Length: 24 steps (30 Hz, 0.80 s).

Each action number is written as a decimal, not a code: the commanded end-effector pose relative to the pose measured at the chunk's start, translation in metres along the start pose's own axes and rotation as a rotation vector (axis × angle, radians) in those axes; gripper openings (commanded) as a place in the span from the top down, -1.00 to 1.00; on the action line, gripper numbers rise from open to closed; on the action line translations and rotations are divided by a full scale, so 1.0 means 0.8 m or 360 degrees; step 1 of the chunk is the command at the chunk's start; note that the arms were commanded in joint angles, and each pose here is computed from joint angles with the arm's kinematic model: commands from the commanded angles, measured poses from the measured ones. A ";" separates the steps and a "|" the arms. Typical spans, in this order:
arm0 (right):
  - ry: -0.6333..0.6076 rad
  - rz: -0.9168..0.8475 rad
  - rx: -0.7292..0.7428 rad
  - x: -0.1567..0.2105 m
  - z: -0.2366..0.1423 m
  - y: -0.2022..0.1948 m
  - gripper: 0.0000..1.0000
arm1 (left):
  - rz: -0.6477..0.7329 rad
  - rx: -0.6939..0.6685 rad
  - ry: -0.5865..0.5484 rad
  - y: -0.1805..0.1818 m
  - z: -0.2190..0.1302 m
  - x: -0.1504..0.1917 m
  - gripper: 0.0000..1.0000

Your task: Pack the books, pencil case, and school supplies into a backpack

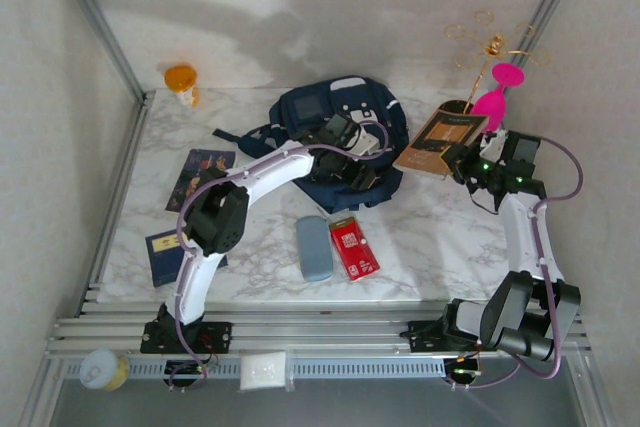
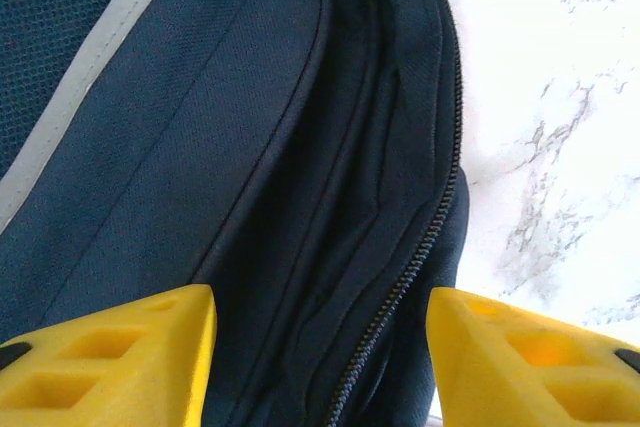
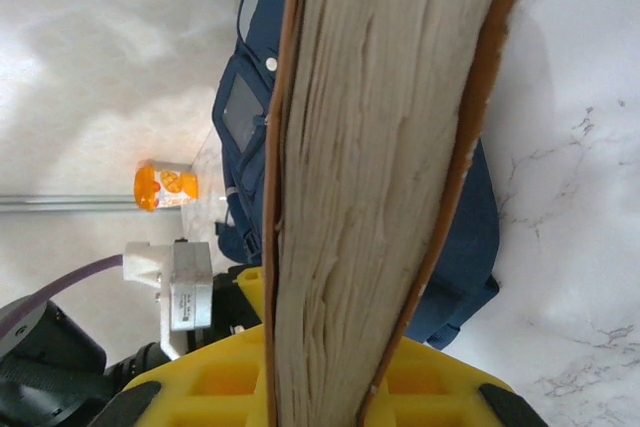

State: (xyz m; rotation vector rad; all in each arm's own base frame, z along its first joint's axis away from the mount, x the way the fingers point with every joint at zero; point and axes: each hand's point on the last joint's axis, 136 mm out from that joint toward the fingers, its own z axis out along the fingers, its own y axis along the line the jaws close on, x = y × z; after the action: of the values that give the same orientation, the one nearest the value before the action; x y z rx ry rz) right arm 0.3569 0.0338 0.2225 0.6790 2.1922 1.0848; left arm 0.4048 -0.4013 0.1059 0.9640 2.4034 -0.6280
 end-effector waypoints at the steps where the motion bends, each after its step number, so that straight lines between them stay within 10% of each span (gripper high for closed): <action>1: -0.0045 -0.0130 -0.0112 -0.008 -0.008 0.023 1.00 | 0.0066 -0.0041 0.0066 0.002 0.006 0.004 -0.15; 24: -0.0023 -0.0110 -0.0137 -0.003 -0.003 0.017 1.00 | 0.0100 -0.0185 0.0152 0.022 0.045 0.009 0.29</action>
State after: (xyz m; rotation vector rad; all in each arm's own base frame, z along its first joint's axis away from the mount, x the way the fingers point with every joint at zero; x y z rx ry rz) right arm 0.3559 0.0351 0.2150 0.6763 2.1935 1.0946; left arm 0.4252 -0.4069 0.0874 0.9968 2.4190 -0.5101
